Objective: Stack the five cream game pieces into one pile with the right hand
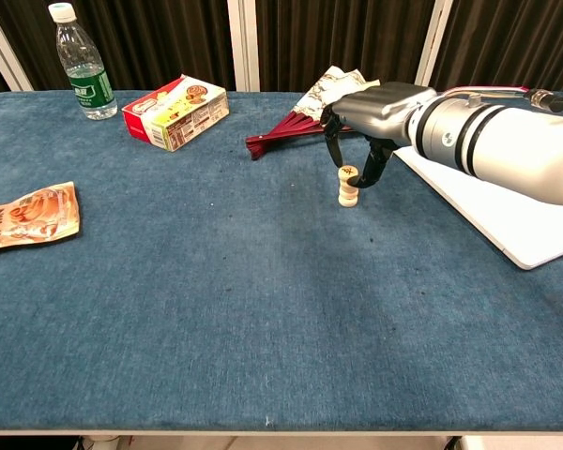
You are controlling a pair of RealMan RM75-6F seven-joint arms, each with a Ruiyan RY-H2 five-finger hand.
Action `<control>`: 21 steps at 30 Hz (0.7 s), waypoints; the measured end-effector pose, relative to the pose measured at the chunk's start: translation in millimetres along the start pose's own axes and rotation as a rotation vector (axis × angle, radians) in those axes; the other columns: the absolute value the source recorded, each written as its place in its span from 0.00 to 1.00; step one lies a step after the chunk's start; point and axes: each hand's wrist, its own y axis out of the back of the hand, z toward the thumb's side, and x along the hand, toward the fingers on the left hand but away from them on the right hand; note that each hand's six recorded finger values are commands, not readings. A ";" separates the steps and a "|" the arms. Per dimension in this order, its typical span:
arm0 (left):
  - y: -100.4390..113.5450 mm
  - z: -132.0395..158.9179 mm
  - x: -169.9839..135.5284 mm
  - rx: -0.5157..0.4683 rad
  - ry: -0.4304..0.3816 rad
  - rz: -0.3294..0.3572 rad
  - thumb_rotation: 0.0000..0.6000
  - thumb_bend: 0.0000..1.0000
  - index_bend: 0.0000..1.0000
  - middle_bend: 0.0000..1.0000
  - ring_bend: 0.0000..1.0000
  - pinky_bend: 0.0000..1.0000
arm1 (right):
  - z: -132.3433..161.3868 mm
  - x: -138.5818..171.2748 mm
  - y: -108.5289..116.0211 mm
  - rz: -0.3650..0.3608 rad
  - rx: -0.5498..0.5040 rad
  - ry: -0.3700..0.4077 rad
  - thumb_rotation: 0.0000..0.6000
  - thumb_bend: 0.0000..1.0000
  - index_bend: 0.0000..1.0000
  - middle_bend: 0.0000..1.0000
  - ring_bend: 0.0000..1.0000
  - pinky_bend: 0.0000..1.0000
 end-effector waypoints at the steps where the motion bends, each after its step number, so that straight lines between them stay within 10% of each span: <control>1: -0.1 0.0 0.0 0.000 0.000 0.000 1.00 0.00 0.14 0.10 0.08 0.00 | 0.1 -0.1 -0.1 0.000 0.001 0.000 1.00 0.44 0.51 0.15 0.12 0.12; 14: 1.5 0.1 1.7 0.001 -0.003 0.005 1.00 0.00 0.14 0.10 0.08 0.00 | -6.0 10.3 16.6 -0.057 -0.036 0.003 1.00 0.44 0.45 0.15 0.12 0.12; 21: 2.4 2.0 3.9 -0.011 -0.010 0.014 1.00 0.00 0.14 0.10 0.08 0.00 | -53.8 55.3 39.9 -0.191 -0.083 -0.079 1.00 0.42 0.17 0.15 0.11 0.13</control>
